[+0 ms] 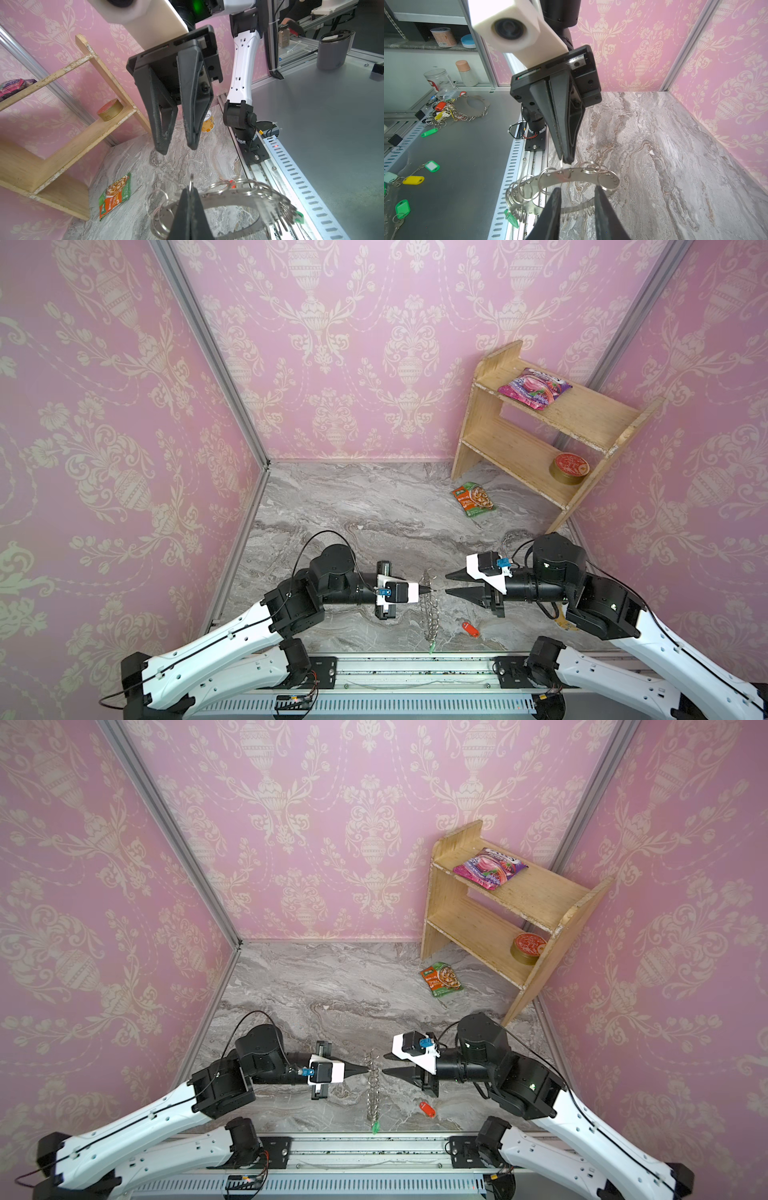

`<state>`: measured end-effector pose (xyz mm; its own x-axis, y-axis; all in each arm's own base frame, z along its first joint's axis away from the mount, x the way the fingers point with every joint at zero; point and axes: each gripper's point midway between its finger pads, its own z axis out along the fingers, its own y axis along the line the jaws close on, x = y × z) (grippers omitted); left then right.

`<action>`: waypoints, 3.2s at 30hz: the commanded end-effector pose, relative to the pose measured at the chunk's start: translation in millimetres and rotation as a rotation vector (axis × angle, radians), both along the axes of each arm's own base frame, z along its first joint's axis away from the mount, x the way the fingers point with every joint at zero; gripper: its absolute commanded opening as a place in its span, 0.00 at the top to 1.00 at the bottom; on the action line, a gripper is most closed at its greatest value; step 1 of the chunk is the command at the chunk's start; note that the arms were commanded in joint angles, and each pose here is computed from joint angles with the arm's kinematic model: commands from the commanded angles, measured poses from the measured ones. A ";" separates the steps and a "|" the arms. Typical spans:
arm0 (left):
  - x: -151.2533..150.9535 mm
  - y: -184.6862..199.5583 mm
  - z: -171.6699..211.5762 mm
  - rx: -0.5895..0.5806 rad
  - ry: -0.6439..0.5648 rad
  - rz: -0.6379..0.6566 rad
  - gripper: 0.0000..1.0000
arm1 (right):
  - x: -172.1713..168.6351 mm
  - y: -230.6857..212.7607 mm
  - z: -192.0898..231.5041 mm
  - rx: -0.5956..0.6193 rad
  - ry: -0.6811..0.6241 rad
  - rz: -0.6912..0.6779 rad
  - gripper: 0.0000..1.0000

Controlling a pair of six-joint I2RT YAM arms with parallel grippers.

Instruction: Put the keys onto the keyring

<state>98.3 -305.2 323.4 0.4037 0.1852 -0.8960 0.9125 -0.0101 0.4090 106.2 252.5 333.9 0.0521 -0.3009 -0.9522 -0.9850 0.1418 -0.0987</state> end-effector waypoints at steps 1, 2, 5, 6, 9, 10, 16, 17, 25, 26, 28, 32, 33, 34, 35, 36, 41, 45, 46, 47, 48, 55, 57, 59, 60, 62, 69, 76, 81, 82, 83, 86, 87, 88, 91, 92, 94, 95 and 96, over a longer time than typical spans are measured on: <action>0.6 0.6 24.0 -0.040 -0.086 0.006 1.00 | -9.4 3.7 3.7 0.003 -0.011 0.058 0.72; 0.9 0.3 24.7 -0.042 -0.087 0.007 1.00 | -10.4 5.2 3.2 0.003 -0.007 0.065 0.72; 0.1 -0.7 27.0 -0.051 -0.086 0.000 1.00 | -9.6 8.5 0.2 0.001 -0.003 0.067 0.72; -0.8 -1.1 28.7 -0.056 -0.085 -0.005 1.00 | -9.1 9.8 -0.8 0.003 -0.002 0.068 0.72; -3.0 -1.9 31.0 -0.062 -0.077 -0.017 1.00 | -8.2 12.8 -0.8 0.011 -0.003 0.071 0.72; -3.4 -2.1 31.1 -0.062 -0.074 -0.020 1.00 | -7.9 13.7 -0.3 0.012 -0.006 0.074 0.72; -6.3 -2.4 34.1 -0.074 -0.061 -0.033 1.00 | -7.7 19.5 -0.7 0.011 0.002 0.091 0.73; -6.6 -2.3 34.6 -0.076 -0.061 -0.034 1.00 | -7.9 20.3 -1.6 0.008 0.005 0.093 0.74; -8.8 -1.9 36.2 -0.079 -0.051 -0.044 1.00 | -10.1 22.7 -1.7 0.000 0.017 0.110 0.80; -8.5 -1.8 35.3 -0.076 -0.052 -0.043 1.00 | -10.6 22.6 -1.3 -0.001 0.019 0.113 0.81; -8.1 -1.8 35.0 -0.074 -0.051 -0.040 1.00 | -12.1 23.0 -0.4 0.000 0.020 0.121 0.83; -7.9 -1.9 35.7 -0.075 -0.051 -0.040 1.00 | -15.0 22.7 0.1 -0.001 0.026 0.135 0.88; -7.8 -1.8 36.0 -0.074 -0.052 -0.038 1.00 | -16.2 22.6 0.7 0.000 0.029 0.140 0.91; -7.9 -1.7 36.0 -0.074 -0.053 -0.038 1.00 | -16.4 22.4 0.5 -0.001 0.028 0.140 0.92; -7.2 -1.7 35.9 -0.073 -0.053 -0.035 1.00 | -17.0 22.0 1.0 0.000 0.029 0.142 0.94; -7.1 -1.4 35.7 -0.072 -0.053 -0.033 1.00 | -17.7 21.6 1.4 0.000 0.029 0.144 0.96; -4.8 -0.8 34.7 -0.067 -0.053 -0.019 1.00 | -21.6 21.5 3.0 0.003 0.034 0.162 1.00; 0.0 -0.4 33.4 -0.073 -0.045 0.012 1.00 | -18.5 20.1 5.4 0.007 0.034 0.137 1.00; 1.0 0.4 33.5 -0.078 -0.041 0.021 1.00 | -17.6 19.3 6.6 0.011 0.028 0.128 1.00; 2.2 0.6 31.8 -0.079 -0.035 0.029 0.97 | -16.2 18.1 8.2 0.018 0.023 0.115 1.00; 2.7 1.2 31.8 -0.084 -0.030 0.035 0.94 | -13.6 17.0 9.5 0.024 0.017 0.096 1.00; 2.6 1.8 30.5 -0.111 0.027 0.045 0.88 | -9.7 12.7 18.9 0.056 0.003 0.055 1.00; 1.8 1.1 30.2 -0.118 0.040 0.040 0.88 | -10.1 12.6 21.4 0.064 0.001 0.057 1.00; 1.5 0.7 30.6 -0.124 0.046 0.037 0.88 | -10.3 12.6 24.0 0.073 0.000 0.057 1.00; 1.3 0.3 30.6 -0.127 0.051 0.036 0.87 | -10.2 13.0 24.1 0.075 -0.001 0.057 1.00; 0.4 -1.2 30.4 -0.134 0.065 0.028 0.86 | -10.0 12.5 27.0 0.084 -0.005 0.054 1.00; -1.3 -3.3 29.1 -0.147 0.116 0.016 0.82 | -8.1 9.7 32.6 0.106 -0.023 0.034 1.00; -0.3 -5.1 29.2 -0.169 0.141 0.016 0.82 | -8.8 8.6 38.9 0.135 -0.033 0.035 1.00; -3.1 -7.6 31.5 -0.185 0.153 -0.009 0.82 | -8.1 9.2 38.8 0.136 -0.031 0.036 1.00; -3.5 -8.2 32.9 -0.190 0.154 -0.013 0.82 | -8.4 9.6 37.7 0.133 -0.028 0.038 1.00; -4.3 -8.1 34.7 -0.197 0.154 -0.018 0.82 | -7.8 9.5 37.2 0.132 -0.027 0.035 1.00; -5.9 -8.6 37.0 -0.204 0.157 -0.030 0.82 | -7.7 9.5 36.9 0.132 -0.029 0.035 1.00; -6.2 -8.7 37.4 -0.205 0.158 -0.032 0.83 | -7.6 9.4 37.2 0.135 -0.030 0.033 1.00; -6.6 -9.0 37.2 -0.202 0.161 -0.035 0.84 | -7.5 9.7 37.3 0.136 -0.029 0.034 1.00; -7.1 -10.0 35.1 -0.195 0.167 -0.040 0.90 | -7.6 9.6 38.2 0.140 -0.031 0.034 1.00; -7.0 -10.6 34.5 -0.194 0.170 -0.041 0.94 | -7.7 9.3 38.4 0.140 -0.031 0.034 1.00; -7.9 -11.2 34.8 -0.192 0.173 -0.047 0.98 | -8.3 9.5 38.6 0.141 -0.031 0.037 1.00; -7.9 -11.7 34.9 -0.191 0.172 -0.049 1.00 | -8.5 9.7 38.3 0.141 -0.029 0.040 1.00; -8.1 -11.7 35.1 -0.190 0.170 -0.050 1.00 | -9.3 9.8 38.4 0.141 -0.027 0.044 1.00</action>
<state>94.8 -314.9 354.9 0.2484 0.0084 -0.9686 0.9681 0.0302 0.2486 100.6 263.0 355.4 0.0713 -0.2208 -0.9727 -0.9880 0.1187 -0.0993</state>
